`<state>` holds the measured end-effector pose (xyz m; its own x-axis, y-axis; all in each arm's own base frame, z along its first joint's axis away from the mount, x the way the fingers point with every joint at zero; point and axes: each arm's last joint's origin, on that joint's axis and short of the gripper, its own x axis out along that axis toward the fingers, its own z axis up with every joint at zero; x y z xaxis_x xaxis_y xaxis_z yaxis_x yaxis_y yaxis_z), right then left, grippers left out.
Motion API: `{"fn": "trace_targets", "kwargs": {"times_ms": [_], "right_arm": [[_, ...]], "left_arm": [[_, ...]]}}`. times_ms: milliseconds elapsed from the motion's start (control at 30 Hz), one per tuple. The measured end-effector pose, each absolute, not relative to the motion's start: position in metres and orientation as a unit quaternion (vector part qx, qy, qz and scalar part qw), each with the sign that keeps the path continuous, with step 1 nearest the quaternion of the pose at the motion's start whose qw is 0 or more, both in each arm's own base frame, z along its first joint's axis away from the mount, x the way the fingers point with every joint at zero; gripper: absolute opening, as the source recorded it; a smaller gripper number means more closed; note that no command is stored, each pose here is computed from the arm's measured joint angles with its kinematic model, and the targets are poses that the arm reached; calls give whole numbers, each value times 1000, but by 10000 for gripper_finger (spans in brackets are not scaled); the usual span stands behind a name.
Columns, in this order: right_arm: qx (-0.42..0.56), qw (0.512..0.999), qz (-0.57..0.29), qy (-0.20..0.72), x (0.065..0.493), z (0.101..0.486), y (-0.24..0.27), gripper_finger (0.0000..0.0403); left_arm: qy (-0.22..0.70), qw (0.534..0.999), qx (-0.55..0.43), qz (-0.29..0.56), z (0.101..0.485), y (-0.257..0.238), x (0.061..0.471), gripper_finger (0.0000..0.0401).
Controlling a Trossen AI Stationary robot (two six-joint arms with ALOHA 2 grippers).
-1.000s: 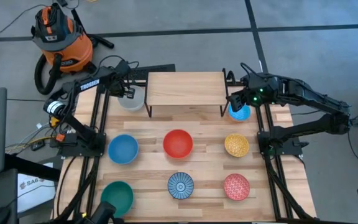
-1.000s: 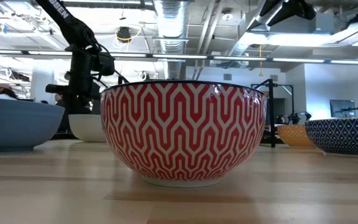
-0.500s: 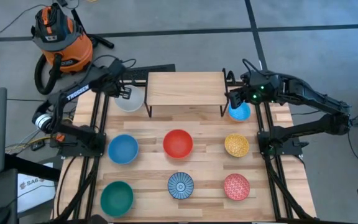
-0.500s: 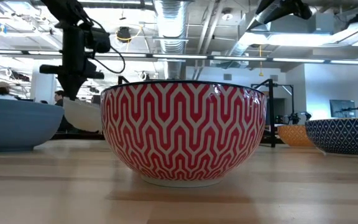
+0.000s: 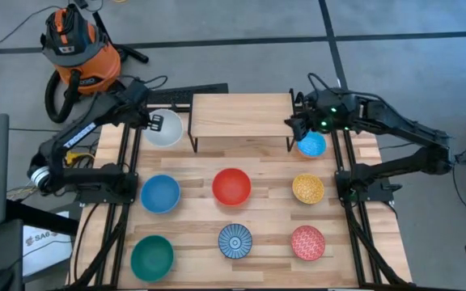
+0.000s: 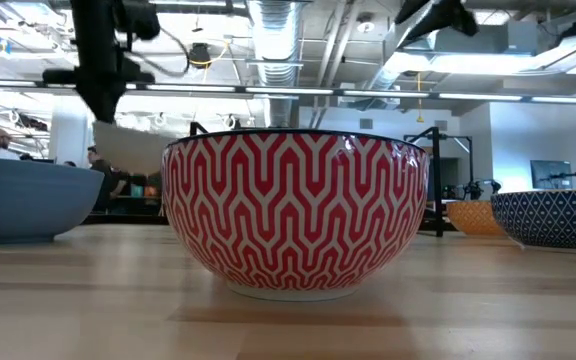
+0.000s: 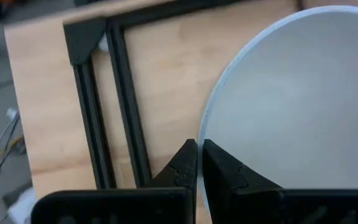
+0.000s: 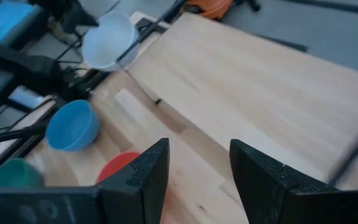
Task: Place and stack bowls onto a shelf
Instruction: Put the white bowl on the shelf
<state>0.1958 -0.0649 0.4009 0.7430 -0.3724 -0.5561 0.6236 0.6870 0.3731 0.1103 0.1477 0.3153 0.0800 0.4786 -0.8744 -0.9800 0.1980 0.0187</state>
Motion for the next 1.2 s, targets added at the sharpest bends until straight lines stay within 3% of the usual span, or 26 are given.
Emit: {"fn": "trace_targets", "kwargs": {"times_ms": [333, 533, 900, 1200], "right_arm": [[290, 908, -212, 215, 246, 388, -86, 195], [229, 930, -198, 211, 263, 404, -93, 195], [-6, 970, -142, 198, 284, 444, -89, 195], [45, 953, -246, 171, 291, 453, -102, 195]], "left_arm": [[305, 760, -232, 525, 397, 120, 120, 0], [281, 797, -178, 504, 431, 112, 131, 0], [296, 836, -154, 436, 452, 127, 178, 0], [273, 850, -137, 428, 455, 145, 229, 0]]}}
